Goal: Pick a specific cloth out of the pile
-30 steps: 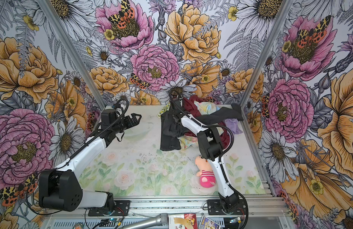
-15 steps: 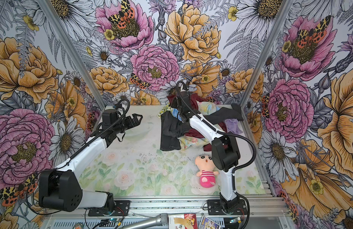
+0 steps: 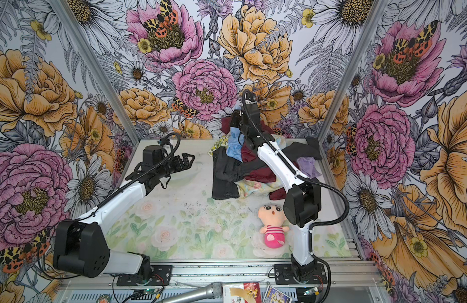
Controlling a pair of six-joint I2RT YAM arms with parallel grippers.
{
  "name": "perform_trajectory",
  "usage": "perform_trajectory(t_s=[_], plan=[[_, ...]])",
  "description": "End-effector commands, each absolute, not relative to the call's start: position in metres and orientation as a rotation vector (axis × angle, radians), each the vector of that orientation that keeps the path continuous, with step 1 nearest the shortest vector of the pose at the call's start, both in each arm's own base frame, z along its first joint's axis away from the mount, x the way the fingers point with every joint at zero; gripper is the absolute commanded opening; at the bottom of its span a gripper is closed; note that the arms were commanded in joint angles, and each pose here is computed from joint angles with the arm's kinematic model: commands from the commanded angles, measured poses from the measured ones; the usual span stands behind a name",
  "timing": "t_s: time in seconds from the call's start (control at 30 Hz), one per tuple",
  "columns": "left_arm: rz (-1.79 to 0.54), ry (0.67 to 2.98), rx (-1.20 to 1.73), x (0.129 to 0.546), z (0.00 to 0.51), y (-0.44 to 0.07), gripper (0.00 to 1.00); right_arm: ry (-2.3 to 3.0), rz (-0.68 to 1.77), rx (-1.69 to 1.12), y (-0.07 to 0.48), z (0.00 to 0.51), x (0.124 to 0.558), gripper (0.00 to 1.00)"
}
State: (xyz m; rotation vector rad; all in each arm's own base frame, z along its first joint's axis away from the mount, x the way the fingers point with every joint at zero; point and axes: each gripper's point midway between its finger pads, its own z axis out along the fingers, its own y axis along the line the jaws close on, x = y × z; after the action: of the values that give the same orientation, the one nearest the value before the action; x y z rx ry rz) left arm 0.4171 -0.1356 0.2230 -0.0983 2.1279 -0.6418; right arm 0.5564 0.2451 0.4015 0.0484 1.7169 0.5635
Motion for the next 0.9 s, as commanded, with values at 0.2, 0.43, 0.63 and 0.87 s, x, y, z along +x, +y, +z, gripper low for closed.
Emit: perform_trajectory(t_s=[0.2,0.43,0.63,0.87], plan=[[-0.595,2.114,-0.02,0.419,0.224,-0.147,0.97,1.569,0.657,-0.061,0.246,0.489,0.508,0.0],[-0.756,2.001,0.082,0.413,0.243,-0.205,0.97,1.586,0.646,-0.092,0.232,0.488,0.476,0.0],[-0.857,1.882,0.223,0.425,0.259,-0.279,0.99,1.607,0.67,-0.097,0.224,0.481,0.464,0.0],[-0.921,1.76,0.314,0.475,0.27,-0.344,0.98,1.651,0.703,-0.085,0.22,0.463,0.468,0.0]])
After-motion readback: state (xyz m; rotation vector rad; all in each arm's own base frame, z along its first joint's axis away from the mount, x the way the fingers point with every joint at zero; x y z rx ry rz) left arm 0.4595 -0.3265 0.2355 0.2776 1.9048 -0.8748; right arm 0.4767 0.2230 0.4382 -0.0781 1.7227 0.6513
